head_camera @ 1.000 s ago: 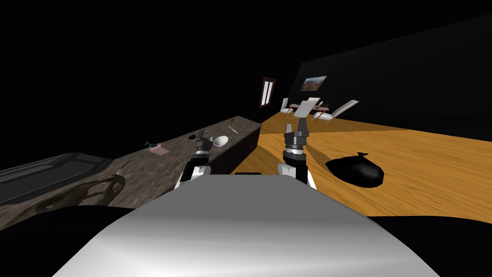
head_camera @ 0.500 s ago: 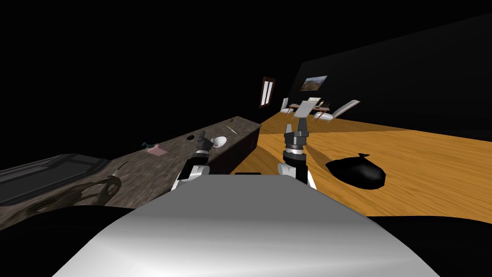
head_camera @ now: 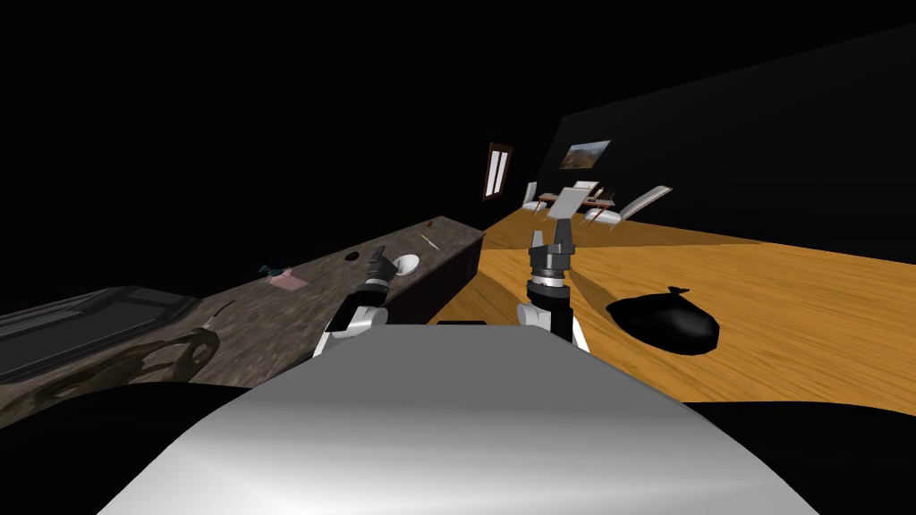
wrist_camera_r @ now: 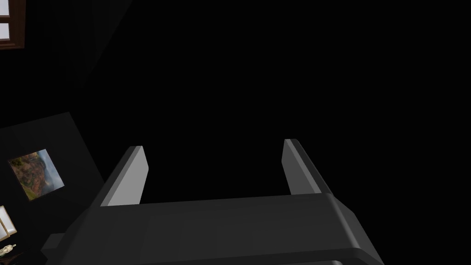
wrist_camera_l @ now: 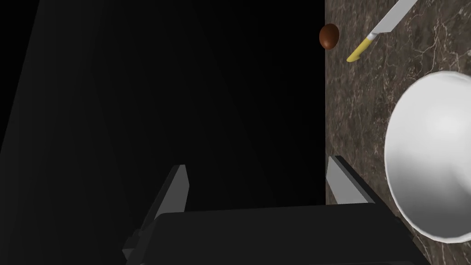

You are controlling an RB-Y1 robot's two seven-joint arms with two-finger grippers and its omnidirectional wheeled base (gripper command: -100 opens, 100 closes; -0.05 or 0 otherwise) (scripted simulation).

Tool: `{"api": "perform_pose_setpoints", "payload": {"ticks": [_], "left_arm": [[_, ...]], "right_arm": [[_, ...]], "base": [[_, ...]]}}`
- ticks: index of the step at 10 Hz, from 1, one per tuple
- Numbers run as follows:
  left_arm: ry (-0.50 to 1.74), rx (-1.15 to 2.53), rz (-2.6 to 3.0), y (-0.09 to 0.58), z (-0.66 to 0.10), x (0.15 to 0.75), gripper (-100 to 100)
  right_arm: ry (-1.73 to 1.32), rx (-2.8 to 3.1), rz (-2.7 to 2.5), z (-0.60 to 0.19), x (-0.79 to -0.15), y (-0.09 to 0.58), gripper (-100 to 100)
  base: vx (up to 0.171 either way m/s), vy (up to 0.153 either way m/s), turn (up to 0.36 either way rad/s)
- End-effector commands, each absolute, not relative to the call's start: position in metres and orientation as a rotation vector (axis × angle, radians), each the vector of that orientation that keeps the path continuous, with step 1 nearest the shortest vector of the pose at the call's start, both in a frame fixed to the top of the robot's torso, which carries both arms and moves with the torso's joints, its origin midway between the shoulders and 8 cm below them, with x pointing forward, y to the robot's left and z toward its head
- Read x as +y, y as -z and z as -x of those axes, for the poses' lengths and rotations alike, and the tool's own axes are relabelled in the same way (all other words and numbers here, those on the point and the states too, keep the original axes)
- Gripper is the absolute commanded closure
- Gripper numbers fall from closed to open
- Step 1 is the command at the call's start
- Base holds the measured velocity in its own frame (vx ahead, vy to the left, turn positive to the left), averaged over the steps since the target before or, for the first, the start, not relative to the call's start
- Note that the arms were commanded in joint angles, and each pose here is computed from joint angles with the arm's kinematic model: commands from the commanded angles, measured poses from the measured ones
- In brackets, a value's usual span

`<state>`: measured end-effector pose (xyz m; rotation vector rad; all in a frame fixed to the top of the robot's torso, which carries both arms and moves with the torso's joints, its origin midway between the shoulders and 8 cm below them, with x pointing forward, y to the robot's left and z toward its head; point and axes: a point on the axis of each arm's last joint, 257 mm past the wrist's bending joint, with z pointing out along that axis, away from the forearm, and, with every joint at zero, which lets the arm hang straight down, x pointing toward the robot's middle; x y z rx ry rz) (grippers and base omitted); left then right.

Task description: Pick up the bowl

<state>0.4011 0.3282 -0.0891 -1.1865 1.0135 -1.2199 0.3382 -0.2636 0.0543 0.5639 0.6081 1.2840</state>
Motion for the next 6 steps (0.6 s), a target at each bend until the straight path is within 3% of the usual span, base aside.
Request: {"api": "perform_pose_setpoints", "payload": {"ticks": [1, 6], "left_arm": [[1.203, 1.040, 1.220, 0.097, -0.402, 0.329, -100], [1.161, 1.104, 1.306, 0.114, -0.402, 0.331, -100]], "right_arm": [[-1.284, 0.608, -0.564, -0.338, -0.264, -0.054, 0], [-1.284, 0.608, -0.564, -0.338, -0.264, -0.054, 0]], "base": [[0.020, -0.045, 0.010], [0.025, -0.043, 0.007]]}}
